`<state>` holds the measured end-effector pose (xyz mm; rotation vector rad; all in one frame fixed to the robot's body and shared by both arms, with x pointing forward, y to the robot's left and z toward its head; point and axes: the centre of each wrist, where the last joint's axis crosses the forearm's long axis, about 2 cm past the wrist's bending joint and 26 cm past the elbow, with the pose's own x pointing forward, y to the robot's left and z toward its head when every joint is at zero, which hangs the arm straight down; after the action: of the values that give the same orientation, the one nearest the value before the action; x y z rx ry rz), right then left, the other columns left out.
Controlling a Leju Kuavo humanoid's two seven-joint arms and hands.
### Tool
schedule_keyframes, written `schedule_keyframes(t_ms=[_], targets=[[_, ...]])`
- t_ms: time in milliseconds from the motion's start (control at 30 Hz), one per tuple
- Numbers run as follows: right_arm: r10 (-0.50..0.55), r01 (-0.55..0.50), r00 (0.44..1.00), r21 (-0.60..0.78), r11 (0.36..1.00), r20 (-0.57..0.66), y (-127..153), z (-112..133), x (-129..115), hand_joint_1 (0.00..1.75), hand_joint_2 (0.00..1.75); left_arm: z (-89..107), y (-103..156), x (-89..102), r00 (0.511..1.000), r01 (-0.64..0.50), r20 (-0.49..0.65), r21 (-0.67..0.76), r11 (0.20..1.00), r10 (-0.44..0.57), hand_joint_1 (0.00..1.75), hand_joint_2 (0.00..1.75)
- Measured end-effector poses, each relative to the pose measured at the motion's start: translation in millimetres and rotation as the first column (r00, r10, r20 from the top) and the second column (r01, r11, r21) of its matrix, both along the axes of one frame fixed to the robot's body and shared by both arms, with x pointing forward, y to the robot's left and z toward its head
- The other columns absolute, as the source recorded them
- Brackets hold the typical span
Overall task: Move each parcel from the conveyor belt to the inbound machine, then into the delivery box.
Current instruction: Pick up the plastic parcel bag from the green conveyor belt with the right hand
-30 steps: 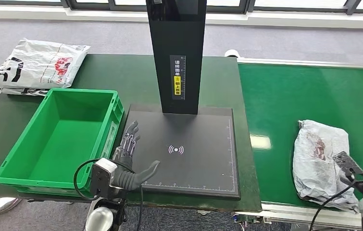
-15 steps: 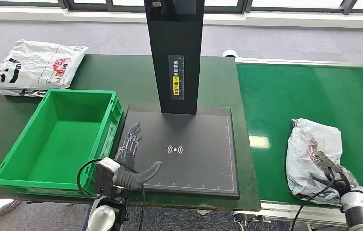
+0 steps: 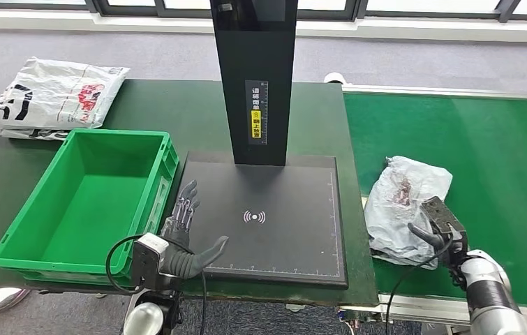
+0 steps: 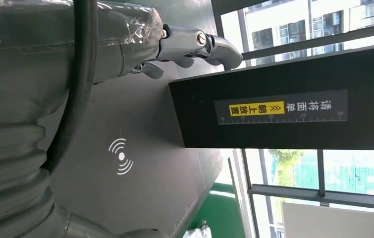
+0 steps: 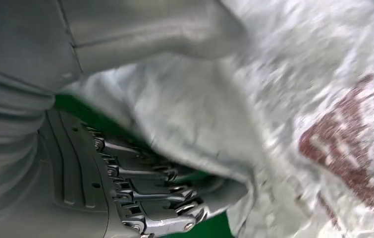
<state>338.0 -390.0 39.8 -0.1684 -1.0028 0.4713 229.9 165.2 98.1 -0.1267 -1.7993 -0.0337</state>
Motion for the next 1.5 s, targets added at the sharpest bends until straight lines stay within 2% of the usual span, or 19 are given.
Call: schedule_keyframes(t_ms=[200,400,900,1067,1500], targets=[[0.038,-0.038,0.999,0.02,0.999,0.0,20.4,-4.4,0.2,1.75,1.75,-0.8,0.7,-1.1,1.0,-0.001,-0.004,-0.004,1.0,0.001,0.0,1.75],[0.044,-0.044,0.999,0.03,0.999,0.0,27.2,-5.4,0.4,1.75,1.75,-0.6,1.1,-2.6,1.0,-0.002,-0.004,-0.009,1.0,0.002,0.0,1.75],[-0.011,0.008,0.999,0.105,0.994,0.03,29.6,-8.7,-2.8,1.75,1.75,-0.8,1.5,-3.9,1.0,0.012,-0.009,-0.035,0.999,-0.012,0.0,1.75],[-0.067,0.052,0.994,0.173,0.984,0.083,29.3,-8.0,-3.3,1.75,1.75,-1.0,1.8,-5.0,1.0,0.011,-0.011,-0.036,0.999,-0.011,0.0,1.75],[-0.094,0.07,0.99,0.201,0.977,0.11,28.4,-4.7,-1.6,1.75,1.75,-1.0,2.0,-6.0,1.0,0.009,-0.01,-0.036,0.999,-0.01,0.0,1.75]])
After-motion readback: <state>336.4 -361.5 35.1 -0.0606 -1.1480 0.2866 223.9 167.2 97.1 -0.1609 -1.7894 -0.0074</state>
